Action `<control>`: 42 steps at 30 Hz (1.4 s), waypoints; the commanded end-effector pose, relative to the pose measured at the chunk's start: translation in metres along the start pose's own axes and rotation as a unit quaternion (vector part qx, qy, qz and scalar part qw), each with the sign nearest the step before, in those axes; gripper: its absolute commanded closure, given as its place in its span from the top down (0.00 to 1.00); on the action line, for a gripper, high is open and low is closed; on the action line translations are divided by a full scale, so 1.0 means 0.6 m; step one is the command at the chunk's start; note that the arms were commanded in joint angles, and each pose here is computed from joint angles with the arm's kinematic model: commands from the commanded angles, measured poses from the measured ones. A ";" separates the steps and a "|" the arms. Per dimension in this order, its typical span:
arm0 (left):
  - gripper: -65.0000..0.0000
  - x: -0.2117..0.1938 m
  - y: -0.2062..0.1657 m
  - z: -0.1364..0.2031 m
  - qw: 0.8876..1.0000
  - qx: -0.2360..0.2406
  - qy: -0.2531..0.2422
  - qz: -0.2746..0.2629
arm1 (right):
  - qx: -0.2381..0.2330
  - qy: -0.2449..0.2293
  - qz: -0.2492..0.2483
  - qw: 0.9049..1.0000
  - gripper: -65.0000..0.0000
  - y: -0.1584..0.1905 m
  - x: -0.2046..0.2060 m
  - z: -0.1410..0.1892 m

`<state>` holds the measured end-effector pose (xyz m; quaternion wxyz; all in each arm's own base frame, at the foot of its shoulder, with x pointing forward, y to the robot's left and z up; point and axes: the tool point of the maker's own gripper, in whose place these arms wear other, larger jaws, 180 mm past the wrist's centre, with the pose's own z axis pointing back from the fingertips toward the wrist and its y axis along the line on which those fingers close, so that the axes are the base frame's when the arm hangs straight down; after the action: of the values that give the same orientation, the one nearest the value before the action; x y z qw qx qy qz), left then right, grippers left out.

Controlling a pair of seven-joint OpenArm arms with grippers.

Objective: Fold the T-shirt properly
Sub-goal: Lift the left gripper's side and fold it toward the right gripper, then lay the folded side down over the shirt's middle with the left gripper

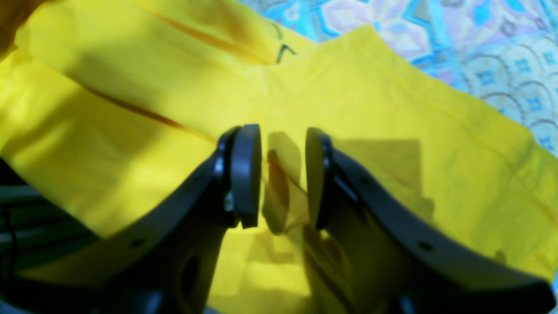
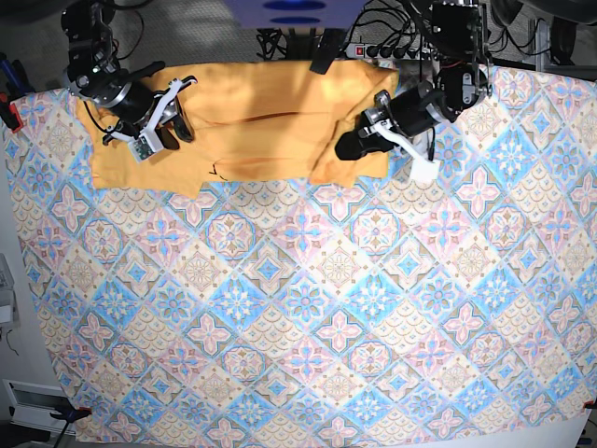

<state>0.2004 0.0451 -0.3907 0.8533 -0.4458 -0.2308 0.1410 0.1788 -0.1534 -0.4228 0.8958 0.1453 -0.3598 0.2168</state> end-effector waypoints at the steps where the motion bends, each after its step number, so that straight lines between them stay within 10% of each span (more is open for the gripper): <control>1: 0.00 0.030 -0.026 -0.002 0.999 -0.024 -0.017 -0.022 | 0.001 -0.023 0.007 1.000 0.27 -0.003 0.023 0.005; 30: 0.00 0.022 -0.064 -0.053 0.992 -0.056 0.086 -0.075 | 0.000 -0.028 0.010 1.000 0.27 -0.005 0.030 0.004; 42: 0.28 0.009 -0.061 -0.049 0.989 -0.052 0.113 -0.084 | -0.002 -0.033 0.011 0.999 0.27 -0.008 0.039 0.000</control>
<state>0.2155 0.0090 -0.3849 0.8671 -0.4708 -0.1621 0.0140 0.1869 -0.1522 -0.4190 0.8923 0.1440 -0.3681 0.2179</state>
